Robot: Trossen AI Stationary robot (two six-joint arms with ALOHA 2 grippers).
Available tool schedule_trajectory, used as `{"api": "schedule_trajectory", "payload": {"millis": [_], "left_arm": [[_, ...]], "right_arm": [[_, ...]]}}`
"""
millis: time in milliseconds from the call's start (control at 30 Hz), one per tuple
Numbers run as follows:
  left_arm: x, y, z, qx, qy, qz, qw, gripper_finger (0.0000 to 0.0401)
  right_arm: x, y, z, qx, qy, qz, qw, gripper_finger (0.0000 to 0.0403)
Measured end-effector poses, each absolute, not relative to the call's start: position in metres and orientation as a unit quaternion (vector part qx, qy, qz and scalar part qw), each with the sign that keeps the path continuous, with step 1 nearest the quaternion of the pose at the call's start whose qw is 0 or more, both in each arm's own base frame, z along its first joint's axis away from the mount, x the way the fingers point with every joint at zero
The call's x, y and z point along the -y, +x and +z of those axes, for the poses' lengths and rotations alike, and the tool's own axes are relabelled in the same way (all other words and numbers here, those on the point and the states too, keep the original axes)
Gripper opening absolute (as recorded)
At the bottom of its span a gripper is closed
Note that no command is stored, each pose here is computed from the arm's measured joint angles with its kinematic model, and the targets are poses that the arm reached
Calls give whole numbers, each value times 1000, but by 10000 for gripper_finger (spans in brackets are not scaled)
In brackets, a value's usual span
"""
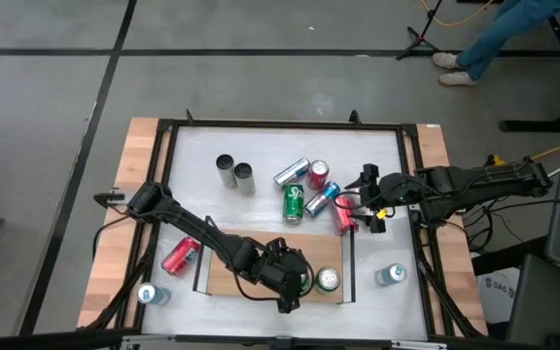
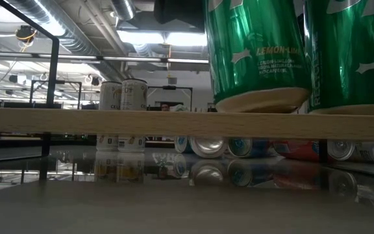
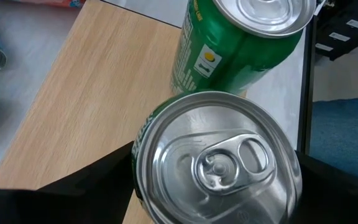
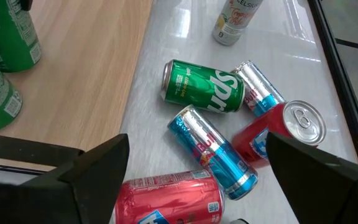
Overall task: Place canned beverage on shelf
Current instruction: Put the top green soda can on the shelf aligned with the other green soda can
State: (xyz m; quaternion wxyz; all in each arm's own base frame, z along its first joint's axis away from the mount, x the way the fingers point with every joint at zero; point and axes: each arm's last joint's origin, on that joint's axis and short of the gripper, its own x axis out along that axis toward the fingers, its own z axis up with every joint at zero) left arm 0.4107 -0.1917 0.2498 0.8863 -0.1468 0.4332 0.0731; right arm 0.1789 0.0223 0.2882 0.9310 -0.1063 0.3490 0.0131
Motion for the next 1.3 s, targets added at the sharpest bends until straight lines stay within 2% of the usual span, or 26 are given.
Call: {"api": "schedule_trajectory", "payload": {"millis": [367, 733, 1300], "left_arm": [[192, 412, 250, -428, -149, 72, 888, 324], [191, 413, 250, -426, -151, 74, 889, 374], [193, 415, 252, -414, -162, 68, 893, 377]], "right_arm": [[-22, 179, 288, -349, -106, 13, 931, 367], [-22, 179, 288, -349, -106, 13, 931, 367], [-22, 179, 288, -349, -106, 13, 931, 367]]}}
